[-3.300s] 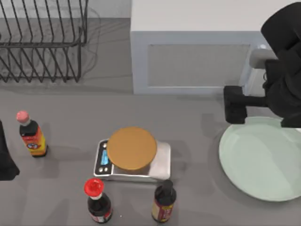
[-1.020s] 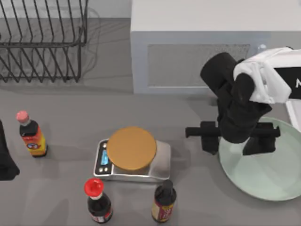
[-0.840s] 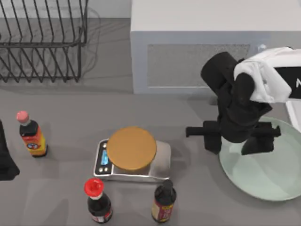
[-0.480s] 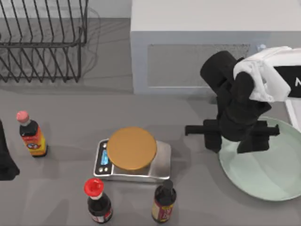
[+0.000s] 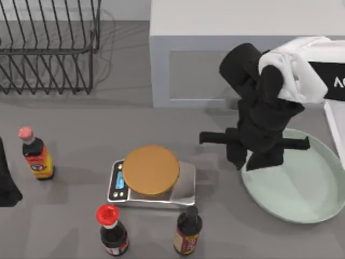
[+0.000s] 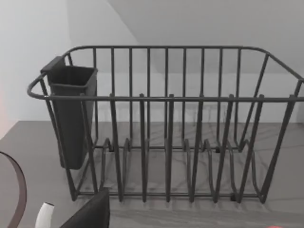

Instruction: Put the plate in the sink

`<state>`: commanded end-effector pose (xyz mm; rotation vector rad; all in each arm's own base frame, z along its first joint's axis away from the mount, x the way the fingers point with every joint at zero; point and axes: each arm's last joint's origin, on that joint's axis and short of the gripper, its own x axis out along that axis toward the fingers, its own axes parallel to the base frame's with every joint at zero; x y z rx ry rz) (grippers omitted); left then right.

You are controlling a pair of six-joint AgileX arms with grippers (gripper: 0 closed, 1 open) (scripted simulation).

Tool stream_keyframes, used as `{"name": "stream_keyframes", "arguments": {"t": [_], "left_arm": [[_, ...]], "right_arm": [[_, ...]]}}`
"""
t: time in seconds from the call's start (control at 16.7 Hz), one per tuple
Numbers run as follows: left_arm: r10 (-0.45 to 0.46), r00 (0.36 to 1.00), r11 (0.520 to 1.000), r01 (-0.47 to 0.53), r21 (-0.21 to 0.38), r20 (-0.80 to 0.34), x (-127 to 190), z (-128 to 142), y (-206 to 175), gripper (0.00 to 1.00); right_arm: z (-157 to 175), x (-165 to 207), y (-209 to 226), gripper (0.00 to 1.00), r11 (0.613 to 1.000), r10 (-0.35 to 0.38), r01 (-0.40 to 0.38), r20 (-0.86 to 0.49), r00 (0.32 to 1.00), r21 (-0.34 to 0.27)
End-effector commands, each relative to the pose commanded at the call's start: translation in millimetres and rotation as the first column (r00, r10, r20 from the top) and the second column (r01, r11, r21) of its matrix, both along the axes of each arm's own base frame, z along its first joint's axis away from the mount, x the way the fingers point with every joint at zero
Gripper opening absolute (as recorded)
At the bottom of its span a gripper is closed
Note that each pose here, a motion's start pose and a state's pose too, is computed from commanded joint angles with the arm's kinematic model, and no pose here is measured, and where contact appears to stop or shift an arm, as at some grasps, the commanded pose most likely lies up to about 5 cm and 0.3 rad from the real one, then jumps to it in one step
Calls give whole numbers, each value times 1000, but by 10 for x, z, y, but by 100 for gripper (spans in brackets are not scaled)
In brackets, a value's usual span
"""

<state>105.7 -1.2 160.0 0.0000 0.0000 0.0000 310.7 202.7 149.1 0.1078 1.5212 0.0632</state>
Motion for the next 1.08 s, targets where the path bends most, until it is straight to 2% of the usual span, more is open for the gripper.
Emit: {"name": "stream_keyframes", "arguments": {"t": [0.24, 0.36, 0.54, 0.72, 0.9, 1.08], "left_arm": [[0, 1000, 1000, 0, 0, 0, 0, 0, 0, 100], [0, 1000, 1000, 0, 0, 0, 0, 0, 0, 100], [0, 1000, 1000, 0, 0, 0, 0, 0, 0, 100], [0, 1000, 1000, 0, 0, 0, 0, 0, 0, 100], [0, 1000, 1000, 0, 0, 0, 0, 0, 0, 100], [0, 1000, 1000, 0, 0, 0, 0, 0, 0, 100]], "right_arm": [[703, 42, 241, 0, 997, -1, 5, -46, 999, 82], [1152, 45, 269, 0, 996, -1, 5, -46, 999, 93], [1731, 13, 155, 0, 998, -1, 3, -23, 1000, 58], [2086, -15, -47, 0, 1000, 2, -2, 16, 1000, -17], [2231, -18, -186, 0, 997, 7, -4, 43, 999, -73], [2238, -17, -194, 0, 997, 7, -4, 44, 999, -76]]}}
